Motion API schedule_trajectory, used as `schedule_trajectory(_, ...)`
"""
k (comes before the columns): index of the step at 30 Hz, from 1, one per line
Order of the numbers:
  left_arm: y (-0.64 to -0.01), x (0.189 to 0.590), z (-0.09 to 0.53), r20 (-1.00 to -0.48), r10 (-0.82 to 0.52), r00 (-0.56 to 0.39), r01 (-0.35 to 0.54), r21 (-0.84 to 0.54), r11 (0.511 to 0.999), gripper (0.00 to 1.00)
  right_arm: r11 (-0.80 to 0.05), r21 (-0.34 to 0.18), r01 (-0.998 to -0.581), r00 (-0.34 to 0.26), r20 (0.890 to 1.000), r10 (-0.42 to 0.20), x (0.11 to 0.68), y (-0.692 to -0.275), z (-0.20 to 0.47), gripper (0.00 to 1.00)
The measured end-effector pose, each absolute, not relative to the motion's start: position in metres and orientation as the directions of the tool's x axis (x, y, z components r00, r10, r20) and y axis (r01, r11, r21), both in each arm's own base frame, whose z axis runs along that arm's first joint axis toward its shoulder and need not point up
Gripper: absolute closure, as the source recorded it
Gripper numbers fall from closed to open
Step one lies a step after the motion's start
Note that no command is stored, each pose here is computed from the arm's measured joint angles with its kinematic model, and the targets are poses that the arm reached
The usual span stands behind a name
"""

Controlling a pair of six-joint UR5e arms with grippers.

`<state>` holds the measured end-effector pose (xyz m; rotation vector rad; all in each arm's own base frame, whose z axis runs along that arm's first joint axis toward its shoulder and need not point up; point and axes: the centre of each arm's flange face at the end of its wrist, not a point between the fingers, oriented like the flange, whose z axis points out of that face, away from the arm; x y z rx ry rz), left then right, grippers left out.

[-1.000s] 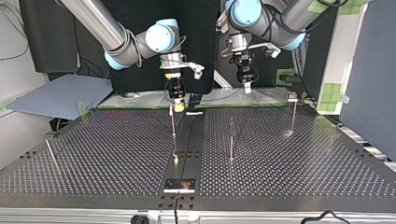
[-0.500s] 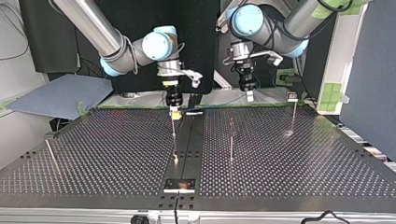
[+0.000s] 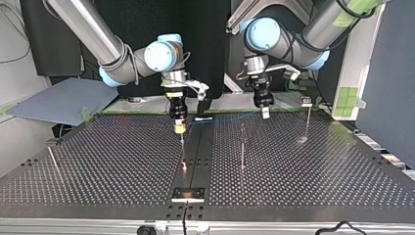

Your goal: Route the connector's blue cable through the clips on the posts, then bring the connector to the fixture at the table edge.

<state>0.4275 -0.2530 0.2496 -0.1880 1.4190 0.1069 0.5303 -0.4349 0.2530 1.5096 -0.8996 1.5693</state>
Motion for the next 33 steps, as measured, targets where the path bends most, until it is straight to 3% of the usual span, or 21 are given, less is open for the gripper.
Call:
schedule_trajectory(21, -0.238, 0.451, 0.259, -0.987, -0.035, 0.159, -0.142, -0.059, 0.988, 1.0, -0.428, 0.023, -0.904, 0.003, 0.999, 0.047, 0.517, -0.456, 0.261, 0.88)
schedule_trajectory(33, -0.232, 0.47, 0.272, -0.984, -0.039, 0.175, -0.103, -0.058, 0.993, 1.0, -0.451, 0.025, -0.892, 0.004, 0.999, 0.047, 0.518, -0.459, 0.264, 0.88)
